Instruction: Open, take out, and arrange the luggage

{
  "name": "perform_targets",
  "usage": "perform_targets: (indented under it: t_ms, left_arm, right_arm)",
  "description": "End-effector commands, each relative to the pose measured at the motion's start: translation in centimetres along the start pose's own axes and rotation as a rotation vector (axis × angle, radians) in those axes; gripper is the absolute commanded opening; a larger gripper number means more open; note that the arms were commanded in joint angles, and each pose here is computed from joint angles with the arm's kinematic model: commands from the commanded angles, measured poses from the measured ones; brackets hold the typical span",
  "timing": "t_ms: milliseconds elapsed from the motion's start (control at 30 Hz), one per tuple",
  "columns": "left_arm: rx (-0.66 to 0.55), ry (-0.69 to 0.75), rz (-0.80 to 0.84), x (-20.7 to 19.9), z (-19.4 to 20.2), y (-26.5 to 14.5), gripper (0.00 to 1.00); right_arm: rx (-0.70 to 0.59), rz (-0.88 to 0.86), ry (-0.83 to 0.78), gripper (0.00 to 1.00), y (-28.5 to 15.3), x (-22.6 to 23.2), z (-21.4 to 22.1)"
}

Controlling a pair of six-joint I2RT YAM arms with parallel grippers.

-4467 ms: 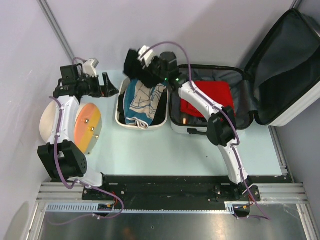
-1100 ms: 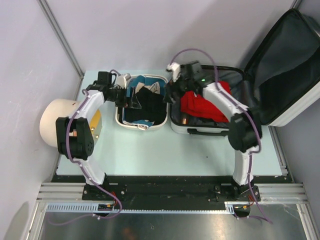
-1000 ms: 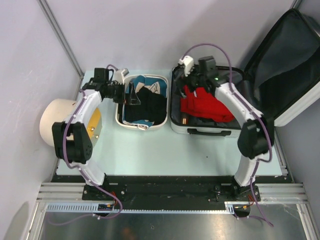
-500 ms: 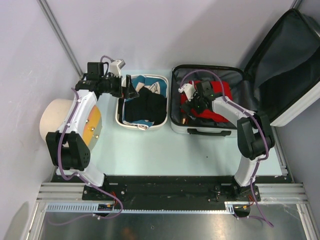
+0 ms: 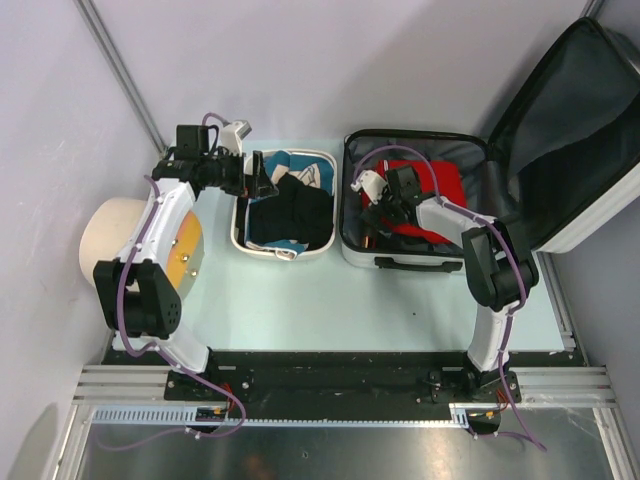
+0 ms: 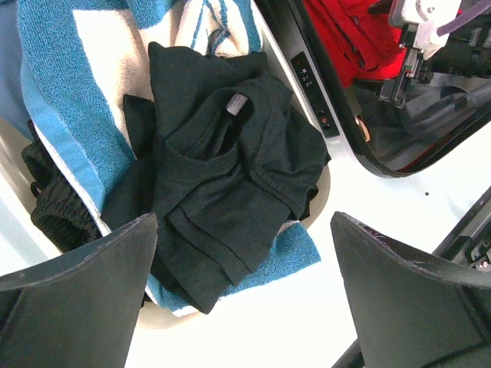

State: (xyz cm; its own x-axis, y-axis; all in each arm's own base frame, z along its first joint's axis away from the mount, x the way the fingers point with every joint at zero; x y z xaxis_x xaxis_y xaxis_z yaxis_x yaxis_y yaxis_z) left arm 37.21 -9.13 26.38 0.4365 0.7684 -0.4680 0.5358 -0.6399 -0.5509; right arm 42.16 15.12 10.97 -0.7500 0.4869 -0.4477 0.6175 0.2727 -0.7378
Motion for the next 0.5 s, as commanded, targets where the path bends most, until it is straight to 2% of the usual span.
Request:
perform_targets:
  t_ms: [0,33,133,167,233,267,333,467]
  left_arm:
    - [-0.036,0.053,0.015,-0.2,-1.3,-0.7,1.0]
    - [-0.036,0.052,0.015,-0.2,-1.3,-0.7,1.0]
    - [-0.037,0.054,0.015,-0.1,-1.3,-0.7,1.0]
    - [-0.039,0.054,0.016,-0.2,-1.4,-0.7,1.0]
    - [-0.045,0.06,0.019,-0.3,-1.6,-0.9,0.99]
    - [-0.048,0.061,0.02,-0.3,-1.7,-1.0,0.99]
    - [-0.056,0.069,0.024,-0.5,-2.0,-1.2,0.99]
    - [-0.072,0.096,0.03,-0.8,-2.5,-1.7,0.99]
  right_arm:
    - [0.057,-0.019,-0.073,1.0,1.4,1.0,1.7]
    - [0.058,-0.02,-0.079,0.99,1.4,1.0,1.8]
    - [0.062,0.003,-0.073,0.79,1.5,0.1,2.2]
    - [0.058,0.021,-0.068,0.6,1.1,-0.5,2.3]
    - [0.035,0.04,-0.057,0.4,0.4,-1.4,2.0]
    - [0.011,0.04,-0.044,0.22,-0.4,-2.1,1.9]
    - [-0.028,0.04,-0.022,0.0,-1.4,-2.9,1.6]
    - [-0.14,0.063,0.039,0.0,-4.5,-5.5,0.8]
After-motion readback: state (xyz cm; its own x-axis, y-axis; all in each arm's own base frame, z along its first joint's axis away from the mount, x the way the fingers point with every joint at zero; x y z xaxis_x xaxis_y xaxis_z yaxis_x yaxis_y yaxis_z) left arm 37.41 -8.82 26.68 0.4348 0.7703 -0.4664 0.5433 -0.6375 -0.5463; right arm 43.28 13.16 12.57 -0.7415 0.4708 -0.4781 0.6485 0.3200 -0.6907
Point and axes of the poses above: each gripper's point midway between its finger pads, its own y axis out along the fingers, its own x axis along the line the jaws close on, z = x × y, the point moved 6 cm from there along -y, back along the fingers, and after that the axes turned 7 degrees about -y, right-handed, at the moved point
